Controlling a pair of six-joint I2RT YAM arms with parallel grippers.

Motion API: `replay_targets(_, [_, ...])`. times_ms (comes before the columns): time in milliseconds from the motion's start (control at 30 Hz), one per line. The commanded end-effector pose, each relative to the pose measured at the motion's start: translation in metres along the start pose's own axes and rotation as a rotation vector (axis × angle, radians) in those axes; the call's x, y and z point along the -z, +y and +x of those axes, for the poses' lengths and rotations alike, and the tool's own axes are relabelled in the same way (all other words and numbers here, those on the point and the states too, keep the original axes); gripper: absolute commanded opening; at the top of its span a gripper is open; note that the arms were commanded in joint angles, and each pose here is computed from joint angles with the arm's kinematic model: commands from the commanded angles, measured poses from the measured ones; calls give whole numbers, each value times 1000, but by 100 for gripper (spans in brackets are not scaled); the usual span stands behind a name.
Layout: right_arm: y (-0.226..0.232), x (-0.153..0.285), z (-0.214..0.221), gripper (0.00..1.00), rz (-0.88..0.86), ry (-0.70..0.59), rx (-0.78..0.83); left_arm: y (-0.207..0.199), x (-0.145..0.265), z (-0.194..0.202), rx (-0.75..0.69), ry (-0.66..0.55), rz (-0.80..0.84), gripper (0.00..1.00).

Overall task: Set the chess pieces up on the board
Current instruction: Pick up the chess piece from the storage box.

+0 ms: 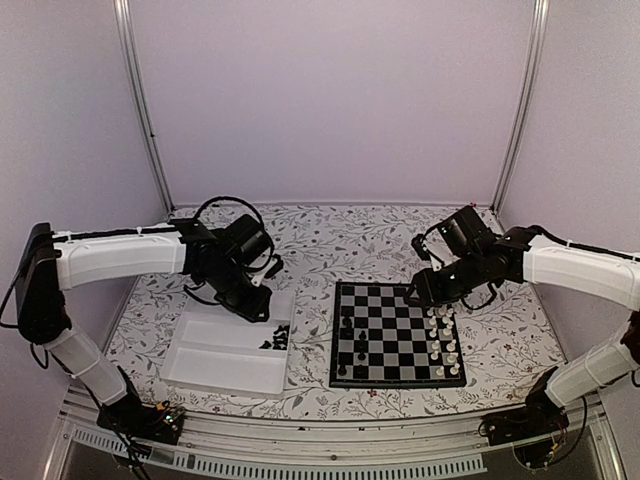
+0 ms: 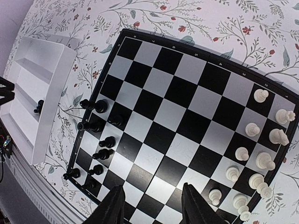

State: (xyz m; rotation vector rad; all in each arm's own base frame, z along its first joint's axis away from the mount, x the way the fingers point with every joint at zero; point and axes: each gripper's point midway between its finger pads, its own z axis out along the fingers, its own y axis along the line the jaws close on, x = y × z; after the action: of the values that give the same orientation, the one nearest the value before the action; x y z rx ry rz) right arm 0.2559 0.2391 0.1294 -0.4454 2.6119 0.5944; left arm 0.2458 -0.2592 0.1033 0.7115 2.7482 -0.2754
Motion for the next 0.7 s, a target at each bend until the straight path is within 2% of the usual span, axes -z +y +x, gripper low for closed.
replay_targets(0, [9,0,-17,44,-31,-24,1,-18,-14,14,-15,22,125,26])
replay_targets(367, [8,-3,-15,44,-27,-13,5,-37,-34,15,8,66,225,27])
replay_targets(667, [5,-3,-12,44,-22,-15,0,-26,-52,26,13,148,151,26])
